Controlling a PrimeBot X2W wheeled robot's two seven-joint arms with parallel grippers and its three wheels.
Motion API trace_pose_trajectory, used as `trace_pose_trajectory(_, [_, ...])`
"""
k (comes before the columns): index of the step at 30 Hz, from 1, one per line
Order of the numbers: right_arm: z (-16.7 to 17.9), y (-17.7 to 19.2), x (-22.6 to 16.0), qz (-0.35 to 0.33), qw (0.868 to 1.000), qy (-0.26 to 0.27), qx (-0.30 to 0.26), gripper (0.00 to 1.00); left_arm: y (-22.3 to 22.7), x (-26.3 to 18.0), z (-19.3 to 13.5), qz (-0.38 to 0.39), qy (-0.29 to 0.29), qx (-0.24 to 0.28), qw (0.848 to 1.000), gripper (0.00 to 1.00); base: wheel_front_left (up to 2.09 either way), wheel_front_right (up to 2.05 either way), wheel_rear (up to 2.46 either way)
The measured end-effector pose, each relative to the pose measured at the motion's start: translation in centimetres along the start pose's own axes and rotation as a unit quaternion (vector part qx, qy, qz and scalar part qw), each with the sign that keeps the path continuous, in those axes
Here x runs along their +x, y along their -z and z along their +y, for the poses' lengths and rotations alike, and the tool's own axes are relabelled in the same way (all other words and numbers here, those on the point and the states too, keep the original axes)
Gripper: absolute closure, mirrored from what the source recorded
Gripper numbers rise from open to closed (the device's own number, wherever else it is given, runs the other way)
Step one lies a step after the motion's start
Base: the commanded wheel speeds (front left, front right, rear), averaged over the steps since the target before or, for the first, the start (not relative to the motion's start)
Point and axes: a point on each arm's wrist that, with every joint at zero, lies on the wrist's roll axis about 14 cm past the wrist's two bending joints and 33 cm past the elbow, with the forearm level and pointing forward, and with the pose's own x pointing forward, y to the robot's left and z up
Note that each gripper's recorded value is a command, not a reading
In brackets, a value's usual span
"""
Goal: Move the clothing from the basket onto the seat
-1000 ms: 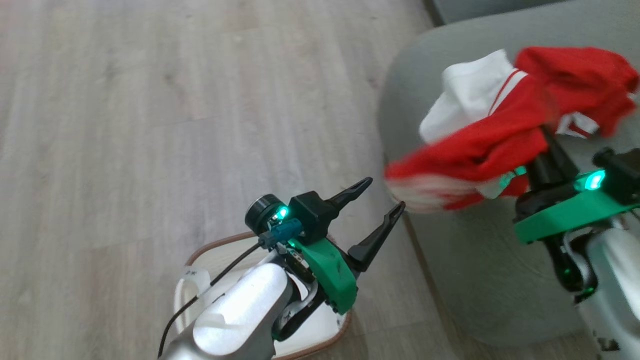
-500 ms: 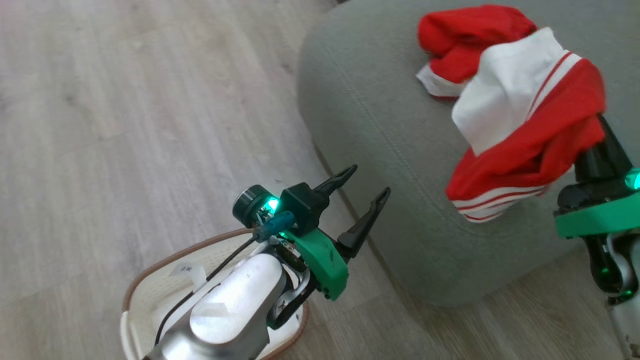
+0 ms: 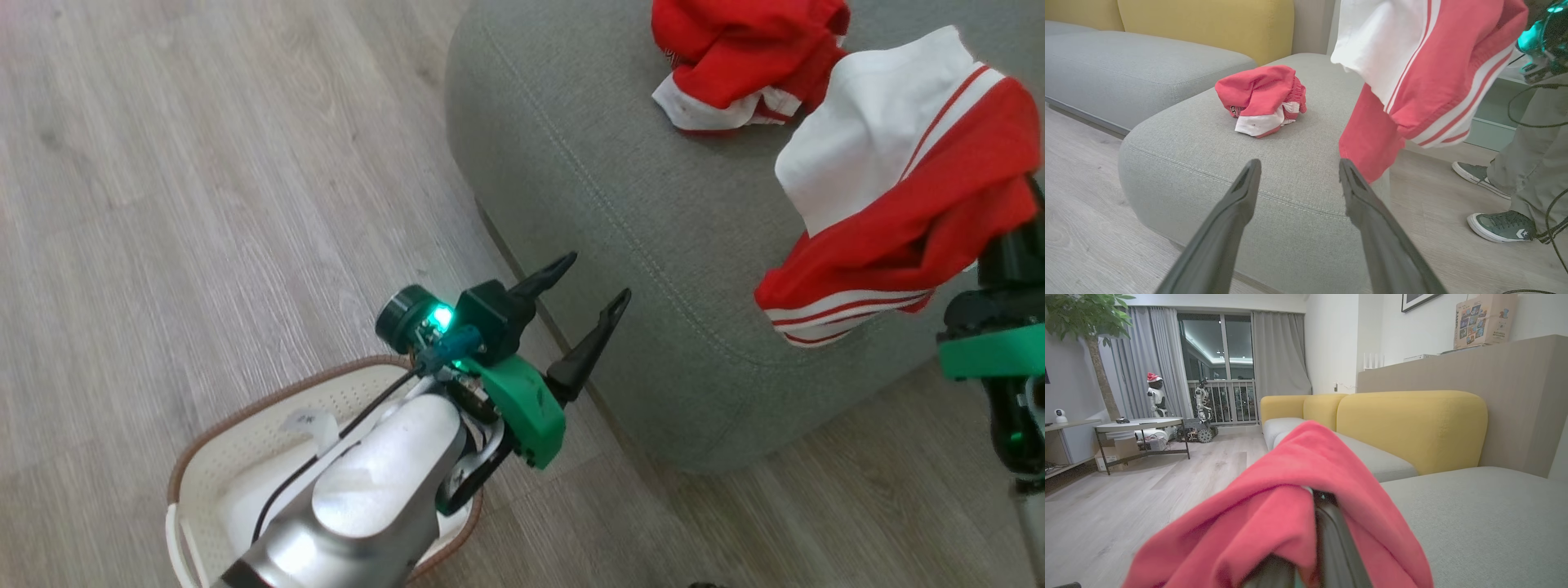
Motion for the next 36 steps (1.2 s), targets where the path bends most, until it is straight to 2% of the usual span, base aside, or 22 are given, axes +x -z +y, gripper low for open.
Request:
trace_pose_trajectory(5, [-0.3,0.7,1.7,0.01,1.0,-0.002,-0.011,1.0,0.0,0.5,1.0,-0.005,-0.003,-0.005,1.0,0.0,0.0,0.0,0.0])
trace_pose_trajectory(10, [-1.3,-1.1,6.1,-0.017,0.999,-0.005,-0.029,1.0,0.6,0.9,2.4,-0.002,-0.01,-0.009,1.0,0.0,0.0,0.0,0.0])
trace_pose_trajectory(14, [-1.8,-1.1,9.3,-0.018,0.999,-0.007,-0.039,1.0,1.3,1.3,4.0,0.003,-0.02,-0.008,1.0,0.0,0.0,0.0,0.0])
trace_pose_trajectory(22, [-4.6,0.6,15.0,0.0,0.999,0.028,-0.045,1.0,3.0,1.8,6.9,0.01,-0.034,-0.013,0.999,0.0,0.0,0.0,0.0])
trace_pose_trajectory(29, [-6.0,6.7,18.3,0.08,0.992,0.044,-0.081,1.0,5.4,1.6,9.9,0.024,-0.06,-0.028,0.998,0.0,0.0,0.0,0.0])
trace_pose_trajectory(34, [-5.3,13.0,19.2,0.159,0.98,0.027,-0.118,1.0,7.2,1.2,11.9,0.031,-0.08,-0.039,0.996,0.0,0.0,0.0,0.0])
trace_pose_trajectory(35, [-5.3,13.0,19.2,0.159,0.98,0.027,-0.118,1.0,7.2,1.2,11.9,0.031,-0.08,-0.039,0.996,0.0,0.0,0.0,0.0])
trace_pose_trajectory(36, [-5.0,14.9,19.5,0.183,0.974,0.019,-0.134,1.0,7.9,1.0,12.4,0.035,-0.086,-0.042,0.995,0.0,0.0,0.0,0.0])
